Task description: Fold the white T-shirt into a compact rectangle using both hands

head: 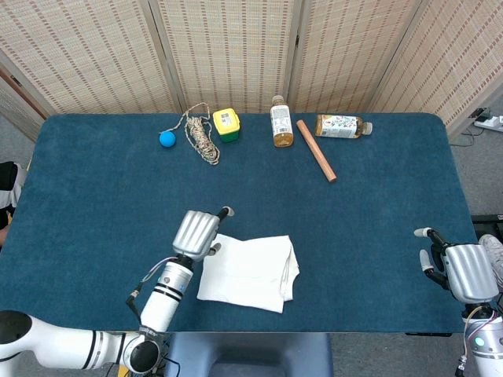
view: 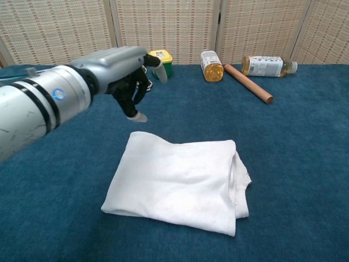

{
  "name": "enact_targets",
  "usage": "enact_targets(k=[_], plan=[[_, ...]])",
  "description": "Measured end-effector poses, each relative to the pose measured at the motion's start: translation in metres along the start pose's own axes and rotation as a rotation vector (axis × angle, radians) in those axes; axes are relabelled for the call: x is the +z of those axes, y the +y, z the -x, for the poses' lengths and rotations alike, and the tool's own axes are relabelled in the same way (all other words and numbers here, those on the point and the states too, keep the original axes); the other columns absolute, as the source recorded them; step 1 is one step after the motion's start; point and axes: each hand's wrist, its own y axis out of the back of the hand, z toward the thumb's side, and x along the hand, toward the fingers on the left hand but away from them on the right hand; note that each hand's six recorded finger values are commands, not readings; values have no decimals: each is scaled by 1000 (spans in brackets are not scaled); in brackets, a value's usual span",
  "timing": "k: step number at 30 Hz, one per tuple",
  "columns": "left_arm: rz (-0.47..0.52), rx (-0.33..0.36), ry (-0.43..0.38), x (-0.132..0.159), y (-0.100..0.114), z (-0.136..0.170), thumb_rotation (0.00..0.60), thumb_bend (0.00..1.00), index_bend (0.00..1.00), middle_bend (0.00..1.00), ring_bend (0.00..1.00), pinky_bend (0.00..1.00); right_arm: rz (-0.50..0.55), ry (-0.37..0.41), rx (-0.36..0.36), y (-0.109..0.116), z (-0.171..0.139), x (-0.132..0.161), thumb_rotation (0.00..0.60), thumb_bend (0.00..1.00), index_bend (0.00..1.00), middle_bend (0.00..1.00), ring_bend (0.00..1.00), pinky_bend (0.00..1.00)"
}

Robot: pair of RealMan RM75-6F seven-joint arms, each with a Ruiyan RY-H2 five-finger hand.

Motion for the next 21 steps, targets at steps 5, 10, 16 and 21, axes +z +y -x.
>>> enact_targets(k=[5,10,16,21], plan=[[14,37,57,-49,7,19,600,216,329,634,504,681,-6,8,25,1,-1,-4,600,499,333,596,563,646],[58,71,113,-91,7,41,600,215,318,560,456,595,-39,28,78,1,-2,-15,600,499,307,389,333,434],[66,141,180,-145,12,70,600,215,290,441,327,483,-73,12,120,-2,-2,-29,600,499,141,253,202,329],[48,155,231,-187,14,98,600,216,246,341,235,426,-78,4,128,-2,-2,-35,600,499,86,186,156,313]])
